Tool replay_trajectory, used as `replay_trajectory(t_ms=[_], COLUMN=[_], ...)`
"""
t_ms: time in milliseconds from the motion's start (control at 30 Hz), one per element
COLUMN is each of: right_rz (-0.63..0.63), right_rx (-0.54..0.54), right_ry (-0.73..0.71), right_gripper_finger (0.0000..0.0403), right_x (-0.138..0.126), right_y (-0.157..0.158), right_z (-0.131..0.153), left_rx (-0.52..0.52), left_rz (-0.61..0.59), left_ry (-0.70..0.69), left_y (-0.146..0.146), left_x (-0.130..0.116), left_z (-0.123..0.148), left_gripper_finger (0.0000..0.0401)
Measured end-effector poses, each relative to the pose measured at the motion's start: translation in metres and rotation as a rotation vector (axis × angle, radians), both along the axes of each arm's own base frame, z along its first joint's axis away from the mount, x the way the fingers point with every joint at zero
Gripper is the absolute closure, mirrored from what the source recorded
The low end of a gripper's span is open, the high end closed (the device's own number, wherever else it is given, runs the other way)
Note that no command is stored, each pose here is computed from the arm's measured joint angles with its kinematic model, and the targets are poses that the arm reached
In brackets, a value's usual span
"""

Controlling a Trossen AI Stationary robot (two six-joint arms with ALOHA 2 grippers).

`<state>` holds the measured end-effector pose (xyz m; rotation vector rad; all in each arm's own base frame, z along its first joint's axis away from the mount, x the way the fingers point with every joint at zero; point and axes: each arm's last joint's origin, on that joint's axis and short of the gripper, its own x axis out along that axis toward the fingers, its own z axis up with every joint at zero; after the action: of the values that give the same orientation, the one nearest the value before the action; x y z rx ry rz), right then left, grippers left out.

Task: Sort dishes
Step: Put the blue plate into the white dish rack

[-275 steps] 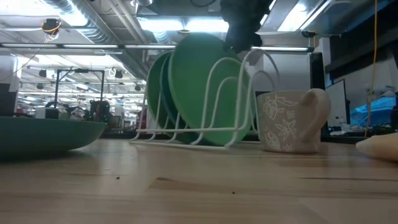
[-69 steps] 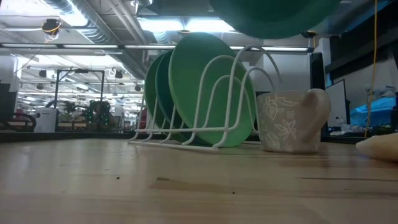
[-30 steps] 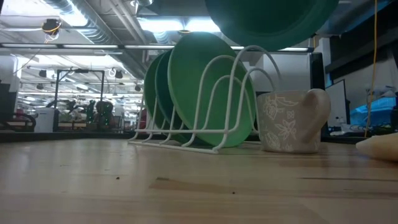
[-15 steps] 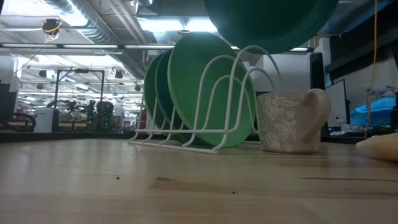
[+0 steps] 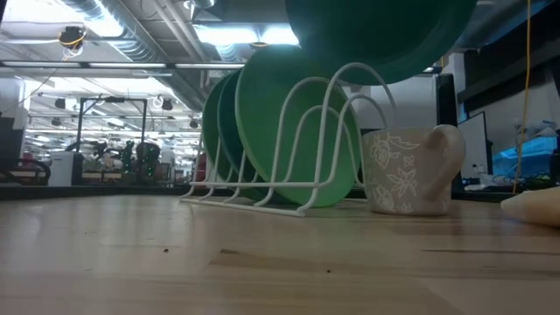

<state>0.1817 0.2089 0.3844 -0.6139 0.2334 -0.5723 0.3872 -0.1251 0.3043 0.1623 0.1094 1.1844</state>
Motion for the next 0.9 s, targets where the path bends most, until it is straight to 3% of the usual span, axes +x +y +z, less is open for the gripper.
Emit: replay_trajectory(t_ms=[433,600,900], right_rz=[-0.233,-0.279,-0.298], right_rx=[-0.062,-0.019,-0.025], right_ry=[0.102,0.184,0.353], right_gripper_finger=[0.0224,0.0228,0.0315], right_x=[0.045,0.054,0.063], right_y=[-0.05,-0.065,-0.079], right_z=[0.0,-0.002,-0.005], left_rx=[0.017,0.03,0.045], left_rz=[-0.013,-0.019,-0.044], left_ry=[0.043,0.072,0.098], left_y=[-0.005,-0.007,-0.021], left_x=[-0.002,-0.003,-0.008], left_z=[0.0,0.0,0.0], left_gripper_finger=[0.0401,0.0401,0.0401])
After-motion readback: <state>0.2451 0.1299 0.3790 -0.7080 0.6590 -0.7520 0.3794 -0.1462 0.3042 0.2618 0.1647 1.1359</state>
